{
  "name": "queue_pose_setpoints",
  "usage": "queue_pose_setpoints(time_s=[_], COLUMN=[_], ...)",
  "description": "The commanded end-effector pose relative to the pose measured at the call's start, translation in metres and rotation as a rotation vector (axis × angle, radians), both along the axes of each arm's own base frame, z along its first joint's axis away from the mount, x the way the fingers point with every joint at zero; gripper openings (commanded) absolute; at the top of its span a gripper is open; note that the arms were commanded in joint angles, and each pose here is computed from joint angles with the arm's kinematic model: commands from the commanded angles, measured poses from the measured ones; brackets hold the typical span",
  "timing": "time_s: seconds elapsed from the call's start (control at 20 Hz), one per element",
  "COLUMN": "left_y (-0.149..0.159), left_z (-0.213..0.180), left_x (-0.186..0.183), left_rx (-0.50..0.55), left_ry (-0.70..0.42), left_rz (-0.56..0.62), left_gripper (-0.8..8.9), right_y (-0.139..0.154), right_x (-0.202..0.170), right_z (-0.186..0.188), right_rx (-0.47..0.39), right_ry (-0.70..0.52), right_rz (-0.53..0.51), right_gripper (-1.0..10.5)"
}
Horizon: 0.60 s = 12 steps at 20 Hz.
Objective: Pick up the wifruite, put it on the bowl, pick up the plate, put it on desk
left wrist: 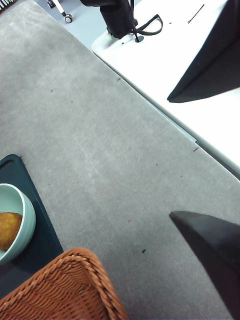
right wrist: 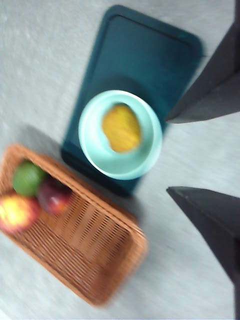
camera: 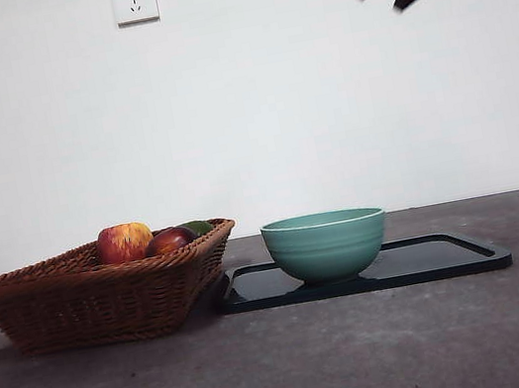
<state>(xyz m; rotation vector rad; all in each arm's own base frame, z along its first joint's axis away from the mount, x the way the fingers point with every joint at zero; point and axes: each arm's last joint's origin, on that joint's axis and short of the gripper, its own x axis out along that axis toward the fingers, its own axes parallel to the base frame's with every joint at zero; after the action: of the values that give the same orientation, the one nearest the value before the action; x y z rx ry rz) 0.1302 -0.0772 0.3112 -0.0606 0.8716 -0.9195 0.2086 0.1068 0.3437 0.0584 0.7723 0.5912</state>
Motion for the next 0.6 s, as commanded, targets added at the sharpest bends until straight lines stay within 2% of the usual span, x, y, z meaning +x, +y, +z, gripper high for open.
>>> queue_pose_setpoints(time_s=[0.05,0.3,0.6], left_y=[-0.001,-0.001,-0.001], left_z=[0.003,0.003,0.003], left_x=[0.001,0.001,0.001], left_rx=[-0.006,-0.006,-0.006], left_ry=[-0.023,-0.023,-0.023], left_rz=[-0.016,-0.016,-0.016], left_gripper=[3.44,3.44,3.44], right_y=[-0.003,-0.014,-0.024], right_x=[-0.019,-0.059,-0.089], right_z=[0.013,0.006,-0.032], right_rx=[-0.009,0.016,0.027], right_ry=[-0.039,-0.084,-0.037], right_rz=[0.045,0.096,0.155], right_gripper=[2.0,2.0,2.0])
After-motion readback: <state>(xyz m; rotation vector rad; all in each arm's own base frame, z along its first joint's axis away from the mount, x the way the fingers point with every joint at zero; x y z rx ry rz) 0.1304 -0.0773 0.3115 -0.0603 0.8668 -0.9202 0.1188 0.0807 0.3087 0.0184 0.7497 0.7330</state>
